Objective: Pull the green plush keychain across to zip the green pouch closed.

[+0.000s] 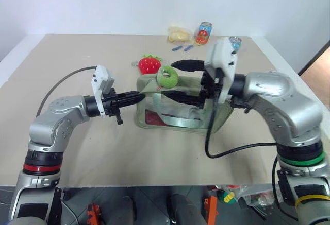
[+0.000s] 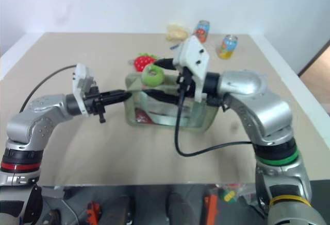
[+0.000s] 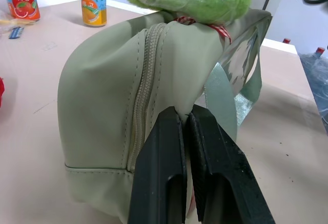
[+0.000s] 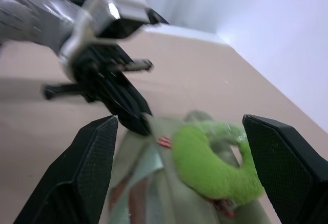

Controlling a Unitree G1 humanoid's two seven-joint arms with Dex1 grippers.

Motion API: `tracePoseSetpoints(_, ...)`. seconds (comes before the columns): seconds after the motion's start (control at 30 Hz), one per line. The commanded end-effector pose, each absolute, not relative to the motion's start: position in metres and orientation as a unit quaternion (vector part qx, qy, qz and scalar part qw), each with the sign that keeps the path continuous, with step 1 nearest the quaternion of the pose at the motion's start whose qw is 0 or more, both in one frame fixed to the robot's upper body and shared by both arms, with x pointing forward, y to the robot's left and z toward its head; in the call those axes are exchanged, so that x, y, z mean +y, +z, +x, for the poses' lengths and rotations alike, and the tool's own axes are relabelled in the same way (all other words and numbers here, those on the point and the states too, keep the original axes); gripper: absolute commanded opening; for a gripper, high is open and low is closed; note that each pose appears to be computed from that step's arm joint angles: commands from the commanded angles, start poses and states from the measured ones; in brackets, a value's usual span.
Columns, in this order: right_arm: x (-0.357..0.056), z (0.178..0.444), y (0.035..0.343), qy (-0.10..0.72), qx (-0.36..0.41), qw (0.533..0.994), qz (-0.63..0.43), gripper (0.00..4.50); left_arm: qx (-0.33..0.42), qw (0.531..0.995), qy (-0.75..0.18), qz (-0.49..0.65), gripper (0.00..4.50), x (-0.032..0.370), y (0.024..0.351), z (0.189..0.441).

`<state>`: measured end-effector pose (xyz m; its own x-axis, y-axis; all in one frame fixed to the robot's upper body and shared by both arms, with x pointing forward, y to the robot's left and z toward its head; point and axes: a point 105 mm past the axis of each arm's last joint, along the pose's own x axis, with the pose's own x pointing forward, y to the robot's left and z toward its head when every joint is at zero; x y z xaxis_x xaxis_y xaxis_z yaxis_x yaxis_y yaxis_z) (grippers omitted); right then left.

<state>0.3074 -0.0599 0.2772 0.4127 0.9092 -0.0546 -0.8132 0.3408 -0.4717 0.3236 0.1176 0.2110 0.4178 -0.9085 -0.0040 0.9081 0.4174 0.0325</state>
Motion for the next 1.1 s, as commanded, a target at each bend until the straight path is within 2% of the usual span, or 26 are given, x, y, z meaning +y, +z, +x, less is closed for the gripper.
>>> tracePoseSetpoints(0.03, -0.056, 0.311, 0.288, 0.516, -0.142, 0.812, -0.232, 4.02, -0.037, 0.835, -0.548, 0.025, 0.00, 0.114, 0.227, 0.317)
tracePoseSetpoints(0.1, -0.059, 0.316, 0.283, 0.510, -0.136, 0.816, -0.237, 4.02, -0.037, 0.837, -0.546, 0.025, 0.00, 0.115, 0.227, 0.317)
tracePoseSetpoints(0.2, -0.064, 0.321, 0.277, 0.505, -0.128, 0.818, -0.245, 3.27, -0.036, 0.840, -0.540, 0.028, 0.00, 0.117, 0.226, 0.318)
tracePoseSetpoints(0.5, -0.066, 0.325, 0.268, 0.501, -0.120, 0.818, -0.255, 0.10, -0.035, 0.845, -0.533, 0.030, 0.00, 0.117, 0.225, 0.321)
tracePoseSetpoints(0.77, -0.064, 0.320, 0.270, 0.507, -0.132, 0.810, -0.262, 0.02, -0.036, 0.845, -0.532, 0.032, 0.00, 0.115, 0.225, 0.323)
tracePoseSetpoints(0.97, -0.063, 0.310, 0.289, 0.506, -0.177, 0.801, -0.265, 0.02, -0.038, 0.846, -0.530, 0.035, 0.00, 0.111, 0.224, 0.325)
tracePoseSetpoints(1.1, -0.103, 0.312, 0.310, 0.439, -0.197, 0.824, -0.301, 0.02, -0.042, 0.847, -0.529, 0.033, 0.00, 0.109, 0.227, 0.324)
